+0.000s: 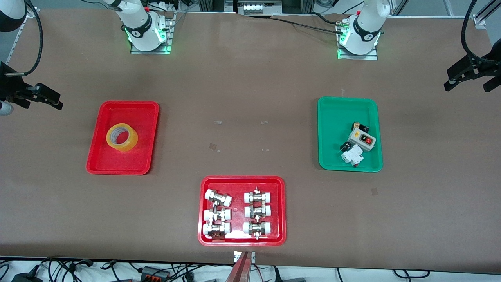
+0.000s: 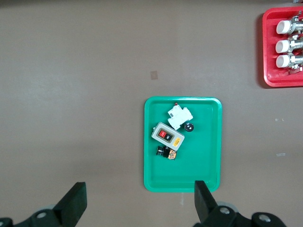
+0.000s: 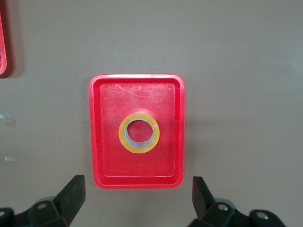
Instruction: Left arm passes tape to right arm into tray
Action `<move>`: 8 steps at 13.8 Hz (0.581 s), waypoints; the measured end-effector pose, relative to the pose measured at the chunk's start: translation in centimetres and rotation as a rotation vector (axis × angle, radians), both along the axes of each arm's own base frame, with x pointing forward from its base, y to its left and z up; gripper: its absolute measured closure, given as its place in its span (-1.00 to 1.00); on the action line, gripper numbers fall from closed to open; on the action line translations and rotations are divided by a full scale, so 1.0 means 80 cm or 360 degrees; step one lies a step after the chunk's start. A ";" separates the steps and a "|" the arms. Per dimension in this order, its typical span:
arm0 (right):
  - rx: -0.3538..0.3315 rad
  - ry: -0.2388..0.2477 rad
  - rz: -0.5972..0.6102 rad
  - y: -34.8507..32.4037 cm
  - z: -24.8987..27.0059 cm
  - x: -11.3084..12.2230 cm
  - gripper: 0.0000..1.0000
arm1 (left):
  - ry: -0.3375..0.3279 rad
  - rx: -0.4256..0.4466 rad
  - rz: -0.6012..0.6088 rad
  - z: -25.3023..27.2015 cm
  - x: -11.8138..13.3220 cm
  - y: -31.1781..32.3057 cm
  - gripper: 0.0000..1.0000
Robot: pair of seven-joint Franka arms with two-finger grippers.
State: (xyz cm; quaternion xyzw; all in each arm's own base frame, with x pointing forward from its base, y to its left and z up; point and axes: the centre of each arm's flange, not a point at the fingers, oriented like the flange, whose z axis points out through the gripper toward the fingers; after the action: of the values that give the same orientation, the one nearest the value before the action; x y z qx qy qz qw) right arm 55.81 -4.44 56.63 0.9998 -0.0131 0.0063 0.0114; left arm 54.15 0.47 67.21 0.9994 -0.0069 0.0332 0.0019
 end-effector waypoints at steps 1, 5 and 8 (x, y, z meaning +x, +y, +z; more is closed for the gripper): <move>0.0000 0.0007 0.0000 0.000 0.000 -0.001 -1.00 | 0.0000 0.0000 0.0000 0.000 0.000 0.000 -1.00; 0.0003 0.0005 -0.0001 0.000 0.003 -0.003 -1.00 | 0.0000 0.0000 0.0000 0.000 0.000 0.000 -1.00; 0.0007 0.0027 -0.0003 0.000 0.003 -0.006 -1.00 | 0.0000 0.0000 0.0000 0.000 0.000 0.000 -1.00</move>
State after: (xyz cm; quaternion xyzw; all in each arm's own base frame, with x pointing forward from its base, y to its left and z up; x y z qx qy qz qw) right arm 55.37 -4.44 56.84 0.9999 -0.0140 -0.0023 0.0094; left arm 54.15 0.47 67.21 0.9994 -0.0068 0.0332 0.0019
